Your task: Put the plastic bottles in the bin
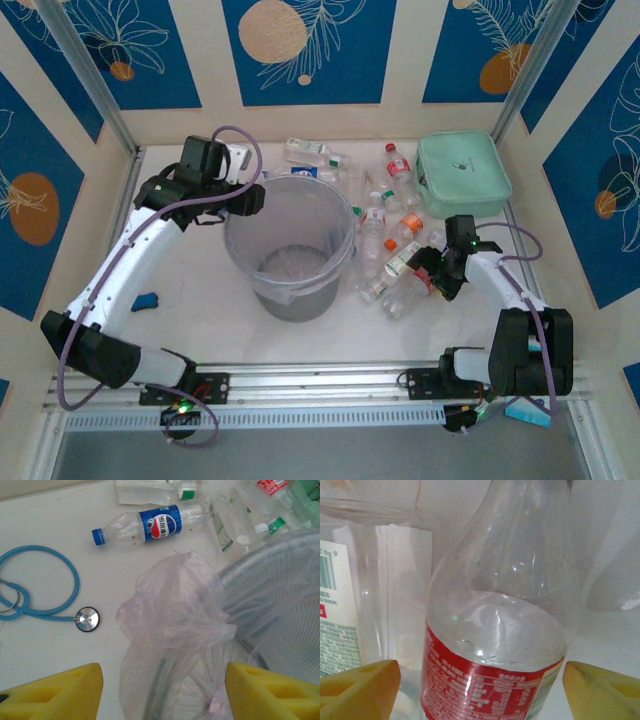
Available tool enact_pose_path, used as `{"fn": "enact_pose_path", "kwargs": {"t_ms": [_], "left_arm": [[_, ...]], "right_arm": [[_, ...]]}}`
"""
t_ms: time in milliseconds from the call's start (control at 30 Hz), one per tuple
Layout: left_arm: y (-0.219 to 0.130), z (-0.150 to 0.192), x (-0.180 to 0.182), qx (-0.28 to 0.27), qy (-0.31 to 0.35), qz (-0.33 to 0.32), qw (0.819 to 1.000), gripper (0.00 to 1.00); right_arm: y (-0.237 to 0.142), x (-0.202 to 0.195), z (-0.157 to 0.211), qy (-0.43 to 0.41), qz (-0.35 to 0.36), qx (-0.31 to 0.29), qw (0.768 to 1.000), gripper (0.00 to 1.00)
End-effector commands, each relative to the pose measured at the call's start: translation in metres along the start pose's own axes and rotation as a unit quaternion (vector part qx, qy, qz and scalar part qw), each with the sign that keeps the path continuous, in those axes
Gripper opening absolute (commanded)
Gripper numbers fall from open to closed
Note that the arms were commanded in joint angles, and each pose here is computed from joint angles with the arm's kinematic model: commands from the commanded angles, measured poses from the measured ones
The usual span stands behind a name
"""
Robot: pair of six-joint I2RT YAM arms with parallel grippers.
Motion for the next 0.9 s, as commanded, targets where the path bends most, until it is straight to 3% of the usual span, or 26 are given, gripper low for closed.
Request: {"fn": "enact_pose_path", "kwargs": {"t_ms": [0,433,567,733,867], "left_arm": [[0.002,0.011,-0.008,0.014,-0.008,0.028,0.999,0.64],[0.015,0.022,0.000,0.012,-0.010,0.013,1.000,0.36],[0.018,0.022,0.003,0.005,-0.004,0.005,1.000,0.33],[0.016,0.024,0.007,0.007,0.011,-0.009,1.000,0.32],[0.012,0.022,0.007,0.001,0.016,-0.011,1.000,0.30]], "right_arm": [[0.006,0.000,0.007,0.002,0.000,0.016,1.000,0.84],[0.017,-0.006,0.017,-0.006,0.020,0.036,0.999,0.79],[0.021,-0.007,0.020,-0.014,0.035,0.044,0.998,0.77],[0.011,-0.005,0.021,-0.028,0.047,0.038,0.998,0.66],[-0.012,-0.002,0.018,-0.043,0.045,0.023,0.998,0.50]]}}
Point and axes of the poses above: each hand's point on the last joint's axis, 136 mm out from that joint toward the fingers, its own y axis out along the fingers, its own x axis along the line the jaws close on, z = x × y, the point moved 2 cm from there along -y, back along the fingers, and after that the axes turned 3 degrees about y, right-handed, at the moved point
